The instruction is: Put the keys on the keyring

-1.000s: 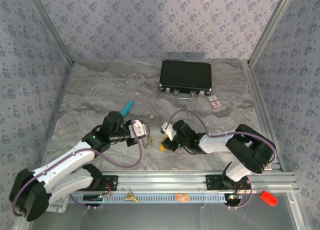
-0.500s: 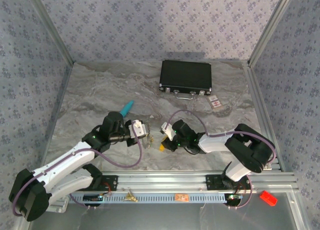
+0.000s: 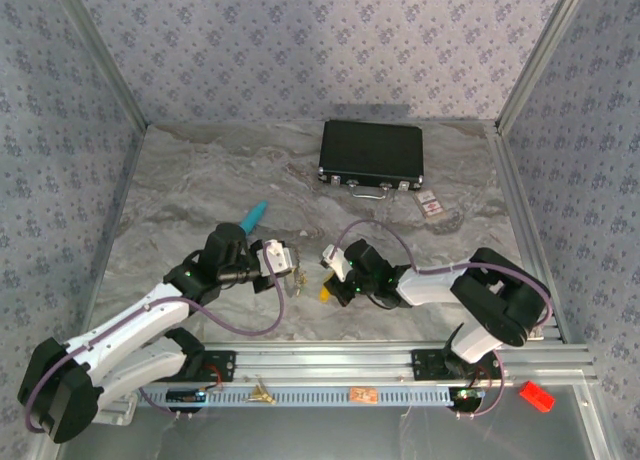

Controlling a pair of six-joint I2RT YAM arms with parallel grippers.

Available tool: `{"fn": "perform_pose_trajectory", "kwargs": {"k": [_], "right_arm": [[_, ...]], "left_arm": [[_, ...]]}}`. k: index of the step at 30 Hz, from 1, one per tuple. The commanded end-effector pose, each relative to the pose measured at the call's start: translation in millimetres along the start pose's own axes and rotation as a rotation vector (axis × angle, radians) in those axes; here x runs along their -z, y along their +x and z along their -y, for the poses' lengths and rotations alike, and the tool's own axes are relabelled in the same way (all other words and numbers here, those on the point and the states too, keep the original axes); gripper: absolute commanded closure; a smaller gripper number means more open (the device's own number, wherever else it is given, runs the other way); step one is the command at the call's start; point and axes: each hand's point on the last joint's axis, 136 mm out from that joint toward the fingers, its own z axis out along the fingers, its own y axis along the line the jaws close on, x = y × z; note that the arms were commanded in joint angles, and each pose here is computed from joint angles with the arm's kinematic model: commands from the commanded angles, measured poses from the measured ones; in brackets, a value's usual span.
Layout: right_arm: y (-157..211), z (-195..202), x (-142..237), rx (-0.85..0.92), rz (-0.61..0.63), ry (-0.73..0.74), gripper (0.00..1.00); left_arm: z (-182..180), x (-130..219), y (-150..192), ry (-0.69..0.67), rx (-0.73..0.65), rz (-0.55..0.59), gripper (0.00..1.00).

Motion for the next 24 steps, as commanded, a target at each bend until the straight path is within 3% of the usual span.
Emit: {"fn": "perform_pose_trajectory", "kwargs": {"k": [1,24], "right_arm": [[-13,-8,10,0.015,0.032,-0.026,1.00],[-72,-44,116,0.177,0.192,-0.135,1.00]], "left_arm": [[5,3,5,0.014,0.016,-0.014,1.00],[5,-8,-20,0.045,0.199,0.024,1.00]]}}
